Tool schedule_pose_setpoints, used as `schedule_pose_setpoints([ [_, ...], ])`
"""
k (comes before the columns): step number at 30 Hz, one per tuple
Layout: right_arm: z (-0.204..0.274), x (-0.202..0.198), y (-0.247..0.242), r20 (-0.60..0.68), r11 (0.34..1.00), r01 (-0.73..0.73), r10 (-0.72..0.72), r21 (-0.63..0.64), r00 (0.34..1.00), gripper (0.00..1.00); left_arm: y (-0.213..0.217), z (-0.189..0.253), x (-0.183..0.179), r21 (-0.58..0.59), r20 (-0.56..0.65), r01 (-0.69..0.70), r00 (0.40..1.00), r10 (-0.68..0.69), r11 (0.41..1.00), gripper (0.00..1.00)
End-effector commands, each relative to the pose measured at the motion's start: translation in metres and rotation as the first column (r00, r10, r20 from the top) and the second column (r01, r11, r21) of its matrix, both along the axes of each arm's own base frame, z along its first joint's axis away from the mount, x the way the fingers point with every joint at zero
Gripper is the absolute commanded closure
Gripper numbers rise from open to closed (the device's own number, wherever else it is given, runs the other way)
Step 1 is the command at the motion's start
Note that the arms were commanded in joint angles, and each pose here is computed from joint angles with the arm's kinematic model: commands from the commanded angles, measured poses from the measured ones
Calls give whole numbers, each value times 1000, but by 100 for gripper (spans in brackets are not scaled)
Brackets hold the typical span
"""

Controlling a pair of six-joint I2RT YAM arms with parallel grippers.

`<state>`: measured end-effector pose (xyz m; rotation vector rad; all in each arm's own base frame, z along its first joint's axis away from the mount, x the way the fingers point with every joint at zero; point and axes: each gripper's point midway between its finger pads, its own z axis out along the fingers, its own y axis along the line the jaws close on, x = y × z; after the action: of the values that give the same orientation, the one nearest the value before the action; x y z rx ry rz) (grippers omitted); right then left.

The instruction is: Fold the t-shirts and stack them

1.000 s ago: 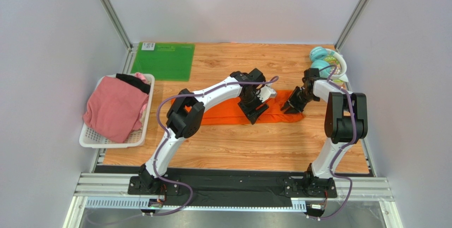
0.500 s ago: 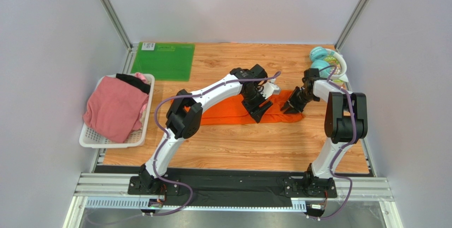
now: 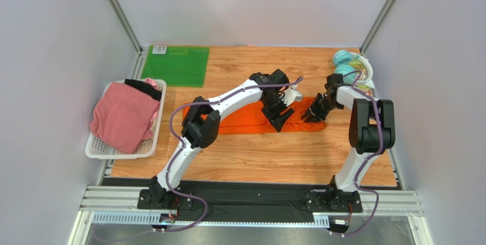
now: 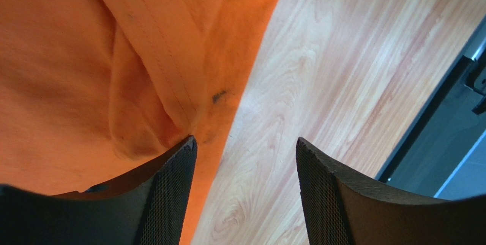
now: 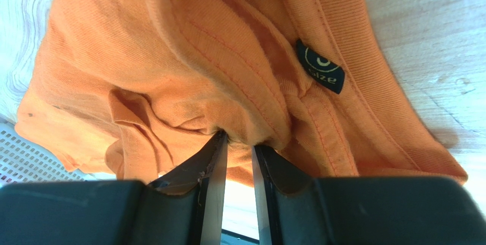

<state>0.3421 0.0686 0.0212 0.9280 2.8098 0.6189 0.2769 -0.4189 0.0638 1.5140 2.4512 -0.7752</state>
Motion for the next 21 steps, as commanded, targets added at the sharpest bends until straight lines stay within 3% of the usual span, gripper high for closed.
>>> schedule_pose_setpoints([
  [1,-13,-4,-1,-15,1000,-8,8,-13,1000,72,-7,12,27,-31,61,-53,997,55,998,29],
  [21,-13,-6,0,-15,1000,-13,13,-10,1000,73,7,-8,59,24,124,-106,987,103,994,28],
])
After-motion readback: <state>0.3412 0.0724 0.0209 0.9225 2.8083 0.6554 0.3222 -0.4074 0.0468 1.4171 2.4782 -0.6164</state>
